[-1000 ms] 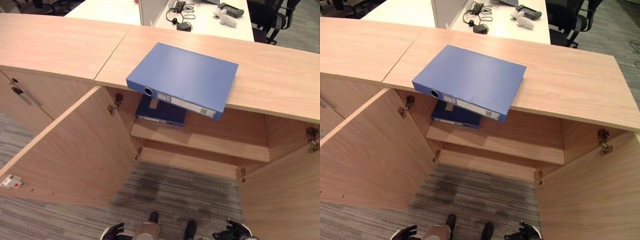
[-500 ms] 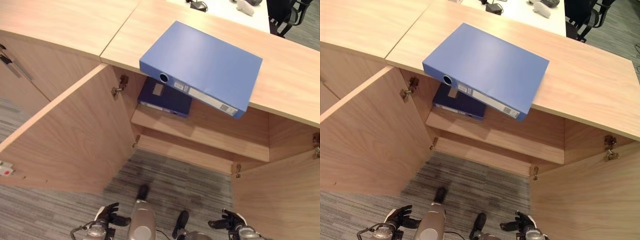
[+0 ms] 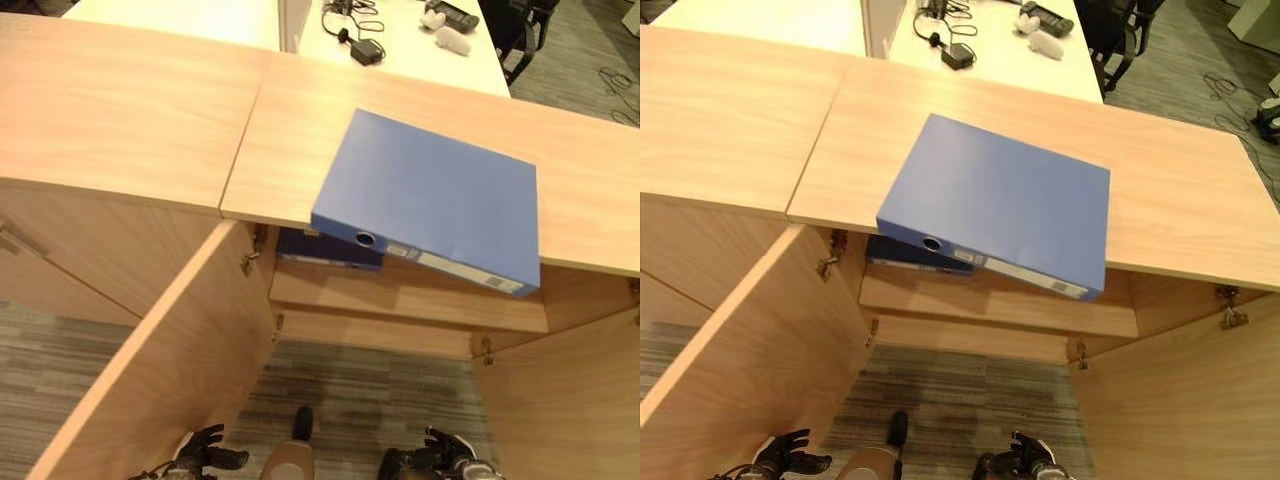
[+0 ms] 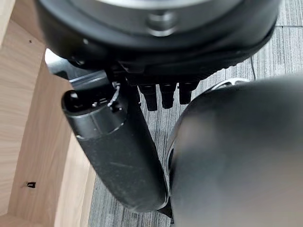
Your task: Put the empty folder in the office cabinet
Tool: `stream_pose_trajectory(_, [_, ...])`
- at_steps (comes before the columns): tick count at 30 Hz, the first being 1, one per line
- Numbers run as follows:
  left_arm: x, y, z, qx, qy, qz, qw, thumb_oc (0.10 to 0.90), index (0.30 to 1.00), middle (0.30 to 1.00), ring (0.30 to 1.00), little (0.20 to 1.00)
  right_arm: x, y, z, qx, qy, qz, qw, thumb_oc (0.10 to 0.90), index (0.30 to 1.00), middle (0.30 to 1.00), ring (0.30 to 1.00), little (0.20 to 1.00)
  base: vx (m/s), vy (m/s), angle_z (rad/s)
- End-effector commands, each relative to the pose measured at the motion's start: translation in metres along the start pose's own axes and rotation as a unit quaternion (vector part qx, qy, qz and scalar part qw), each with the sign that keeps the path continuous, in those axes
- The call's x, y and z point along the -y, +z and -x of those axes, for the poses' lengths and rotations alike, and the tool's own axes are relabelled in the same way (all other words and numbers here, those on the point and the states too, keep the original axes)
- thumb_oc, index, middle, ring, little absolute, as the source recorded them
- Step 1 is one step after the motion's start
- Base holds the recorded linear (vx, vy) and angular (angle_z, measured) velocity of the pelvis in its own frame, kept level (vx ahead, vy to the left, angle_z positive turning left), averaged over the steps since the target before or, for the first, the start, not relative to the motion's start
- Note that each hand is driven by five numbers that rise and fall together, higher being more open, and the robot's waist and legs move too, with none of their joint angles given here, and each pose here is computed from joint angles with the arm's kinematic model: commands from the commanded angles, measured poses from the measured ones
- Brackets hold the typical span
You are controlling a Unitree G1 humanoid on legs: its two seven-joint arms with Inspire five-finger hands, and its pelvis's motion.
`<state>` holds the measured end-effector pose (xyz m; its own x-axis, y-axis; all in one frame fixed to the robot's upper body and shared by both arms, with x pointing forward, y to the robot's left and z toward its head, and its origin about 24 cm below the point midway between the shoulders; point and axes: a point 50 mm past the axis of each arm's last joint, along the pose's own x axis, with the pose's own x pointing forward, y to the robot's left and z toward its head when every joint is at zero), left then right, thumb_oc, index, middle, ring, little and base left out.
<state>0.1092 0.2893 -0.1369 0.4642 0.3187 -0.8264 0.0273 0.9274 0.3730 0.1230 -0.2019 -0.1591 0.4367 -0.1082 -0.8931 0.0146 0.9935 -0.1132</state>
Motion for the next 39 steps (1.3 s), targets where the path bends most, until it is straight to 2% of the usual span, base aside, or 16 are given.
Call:
stream_pose_trajectory(1, [-0.014, 0.002, 0.0, 0.013, 0.033, 0.008, 0.999, 0.8, 0.9, 0.9, 0.9, 0.9, 0.04, 0.015, 0.002, 0.03, -0.051, 0.012, 0.998, 0.8, 0.9, 0.9, 0.9, 0.9, 0.17, -0.242, -0.1])
stream_pose_trajectory(8, [-0.007, -0.007, 0.002, -0.001, 0.028, 0.02, 0.999, 0.8, 0.9, 0.9, 0.9, 0.9, 0.041, 0.0, 0.005, 0.009, -0.049, 0.027, 0.998, 0.8, 0.9, 0.9, 0.9, 0.9, 0.13, -0.238, 0.26])
stream_pose_trajectory(14, [0.023, -0.007, 0.003, 0.004, -0.01, 0.03, 1.0, 0.8, 0.9, 0.9, 0.9, 0.9, 0.051, 0.003, 0.006, 0.02, -0.058, 0.04, 0.997, 0.8, 0.9, 0.9, 0.9, 0.9, 0.07, -0.287, -0.03])
stream_pose_trajectory(22, [0.043, 0.001, 0.003, 0.016, -0.037, 0.03, 0.999, 0.8, 0.9, 0.9, 0.9, 0.9, 0.066, 0.009, 0.009, 0.03, -0.073, 0.052, 0.995, 0.8, 0.9, 0.9, 0.9, 0.9, 0.04, -0.187, 0.16])
stream_pose_trajectory(31, [0.048, -0.012, 0.006, -0.006, -0.055, 0.005, 0.998, 0.8, 0.9, 0.9, 0.9, 0.9, 0.065, 0.007, 0.008, 0.016, -0.072, 0.081, 0.994, 0.8, 0.9, 0.9, 0.9, 0.9, 0.01, -0.127, -0.04])
stream_pose_trajectory(39, [0.04, -0.005, 0.004, 0.005, -0.048, -0.01, 0.999, 0.8, 0.9, 0.9, 0.9, 0.9, 0.061, 0.004, 0.007, 0.011, -0.074, 0.064, 0.995, 0.8, 0.9, 0.9, 0.9, 0.9, 0.05, 0.03, 0.16])
